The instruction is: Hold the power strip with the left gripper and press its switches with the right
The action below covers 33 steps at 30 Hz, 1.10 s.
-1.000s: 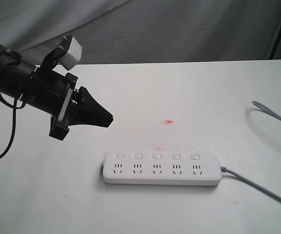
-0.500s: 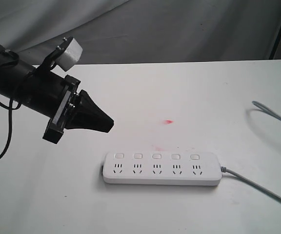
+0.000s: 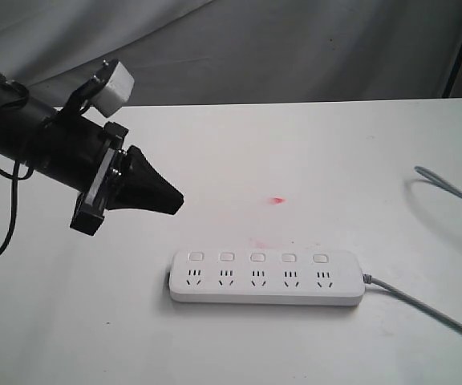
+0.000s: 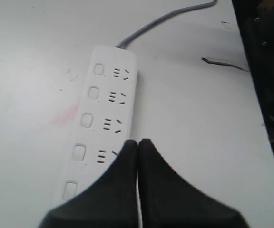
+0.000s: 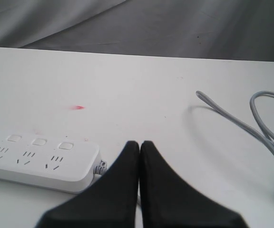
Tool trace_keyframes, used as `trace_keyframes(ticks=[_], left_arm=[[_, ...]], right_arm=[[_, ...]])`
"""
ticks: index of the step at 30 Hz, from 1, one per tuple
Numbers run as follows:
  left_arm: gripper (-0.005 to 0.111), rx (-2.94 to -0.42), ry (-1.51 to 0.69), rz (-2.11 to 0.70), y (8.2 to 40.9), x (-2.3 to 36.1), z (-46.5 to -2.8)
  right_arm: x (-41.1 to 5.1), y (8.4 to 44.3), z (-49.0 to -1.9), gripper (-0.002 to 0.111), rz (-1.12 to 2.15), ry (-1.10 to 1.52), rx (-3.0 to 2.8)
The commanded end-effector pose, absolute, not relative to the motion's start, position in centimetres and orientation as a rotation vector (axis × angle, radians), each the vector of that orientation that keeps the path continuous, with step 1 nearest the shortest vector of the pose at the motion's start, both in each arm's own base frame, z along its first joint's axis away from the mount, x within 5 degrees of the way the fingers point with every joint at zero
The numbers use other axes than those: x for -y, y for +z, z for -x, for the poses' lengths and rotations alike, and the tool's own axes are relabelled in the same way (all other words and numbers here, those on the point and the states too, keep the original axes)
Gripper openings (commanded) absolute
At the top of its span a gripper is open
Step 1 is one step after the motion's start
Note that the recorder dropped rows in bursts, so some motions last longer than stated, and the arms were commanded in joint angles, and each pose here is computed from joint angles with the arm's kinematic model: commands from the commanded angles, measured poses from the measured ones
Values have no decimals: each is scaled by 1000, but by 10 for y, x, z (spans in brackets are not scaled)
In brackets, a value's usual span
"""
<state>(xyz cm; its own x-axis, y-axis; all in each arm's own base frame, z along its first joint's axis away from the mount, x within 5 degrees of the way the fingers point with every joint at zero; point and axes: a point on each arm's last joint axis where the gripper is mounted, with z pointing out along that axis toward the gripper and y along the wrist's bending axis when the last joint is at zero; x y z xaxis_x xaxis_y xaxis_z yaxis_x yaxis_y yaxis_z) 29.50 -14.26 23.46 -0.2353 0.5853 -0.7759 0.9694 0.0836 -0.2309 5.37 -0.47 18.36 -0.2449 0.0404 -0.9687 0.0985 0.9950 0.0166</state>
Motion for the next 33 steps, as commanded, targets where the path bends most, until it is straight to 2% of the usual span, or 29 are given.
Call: trace_keyframes(ticks=[1, 4, 9, 16, 23, 27, 33], left_arm=[[1, -1897, -847, -1369, 259, 141, -299], [1, -1960, -677, -1111, 282, 132, -307], [1, -1886, -393, -661, 336, 106, -308], [1, -1732, -288, -583, 393, 69, -268], [1, -1568, -118, -435, 445, 27, -208], [1, -1489, -48, -380, 456, 17, -167], [1, -1379, 52, -306, 447, 14, -109]], right_arm=[[4, 183, -54, 0, -101, -45, -1815], [4, 183, -54, 0, -101, -45, -1815], [4, 183, -54, 0, -101, -45, -1815], [4, 183, -54, 0, -101, -45, -1815], [4, 183, -54, 0, -101, -45, -1815], [4, 183, -54, 0, -101, -45, -1815], [4, 183, -54, 0, -101, -45, -1815]])
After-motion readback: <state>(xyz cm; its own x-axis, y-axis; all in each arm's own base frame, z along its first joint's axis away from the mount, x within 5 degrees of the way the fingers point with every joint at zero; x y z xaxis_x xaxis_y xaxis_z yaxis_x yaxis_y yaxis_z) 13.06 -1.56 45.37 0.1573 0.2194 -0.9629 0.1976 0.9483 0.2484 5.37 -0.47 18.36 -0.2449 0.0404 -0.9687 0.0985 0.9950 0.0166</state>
